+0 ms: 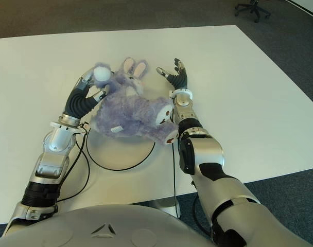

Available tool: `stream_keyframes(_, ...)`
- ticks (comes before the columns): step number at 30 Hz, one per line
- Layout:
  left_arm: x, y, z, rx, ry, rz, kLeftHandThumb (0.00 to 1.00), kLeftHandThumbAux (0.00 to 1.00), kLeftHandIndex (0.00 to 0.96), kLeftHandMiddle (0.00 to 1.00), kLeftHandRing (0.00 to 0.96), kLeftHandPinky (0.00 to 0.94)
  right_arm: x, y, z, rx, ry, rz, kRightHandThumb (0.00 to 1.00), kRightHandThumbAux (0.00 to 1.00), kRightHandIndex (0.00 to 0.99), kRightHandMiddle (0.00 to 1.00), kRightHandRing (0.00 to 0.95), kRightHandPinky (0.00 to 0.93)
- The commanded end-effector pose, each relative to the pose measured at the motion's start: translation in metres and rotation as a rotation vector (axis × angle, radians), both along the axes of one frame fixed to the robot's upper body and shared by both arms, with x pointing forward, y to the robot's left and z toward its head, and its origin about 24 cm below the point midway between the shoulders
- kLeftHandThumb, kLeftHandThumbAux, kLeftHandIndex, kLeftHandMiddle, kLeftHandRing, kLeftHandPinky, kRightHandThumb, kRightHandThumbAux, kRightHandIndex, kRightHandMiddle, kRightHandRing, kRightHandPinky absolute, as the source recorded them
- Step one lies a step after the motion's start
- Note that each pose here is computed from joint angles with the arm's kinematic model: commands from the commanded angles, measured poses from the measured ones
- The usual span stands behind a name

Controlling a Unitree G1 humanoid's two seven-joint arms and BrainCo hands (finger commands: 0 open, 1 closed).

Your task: Put the doll into the plate.

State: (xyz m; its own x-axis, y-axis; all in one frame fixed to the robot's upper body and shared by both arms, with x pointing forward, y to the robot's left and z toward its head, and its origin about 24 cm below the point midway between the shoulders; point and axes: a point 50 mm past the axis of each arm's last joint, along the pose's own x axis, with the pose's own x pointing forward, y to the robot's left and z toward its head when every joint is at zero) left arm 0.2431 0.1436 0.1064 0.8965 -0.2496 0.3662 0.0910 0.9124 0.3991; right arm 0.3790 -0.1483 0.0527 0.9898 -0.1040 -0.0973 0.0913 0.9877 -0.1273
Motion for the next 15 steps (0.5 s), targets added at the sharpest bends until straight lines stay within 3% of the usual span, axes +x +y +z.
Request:
stream_keyframes(1, -0.0027, 0.0031, -0.0088, 0.021, 0.050, -0.005, 0.478, 0.492, 0.159, 0.258, 0.241, 0.217, -0.0366, -0.0051, -0.0654, 0.022, 0.279, -0.035, 0.085, 0.729, 0.089, 0.062, 0.046, 0.057)
stream_keyframes(15, -0.0040, 0.0035, -0.0066, 0.039, 0.036, -0.005, 0.408, 0.501, 0.147, 0.251, 0.242, 0.229, -0.0364, -0.0049, -0.0651, 0.018, 0.276, -0.032, 0.080, 0.730, 0.087, 0.056, 0.037, 0.046)
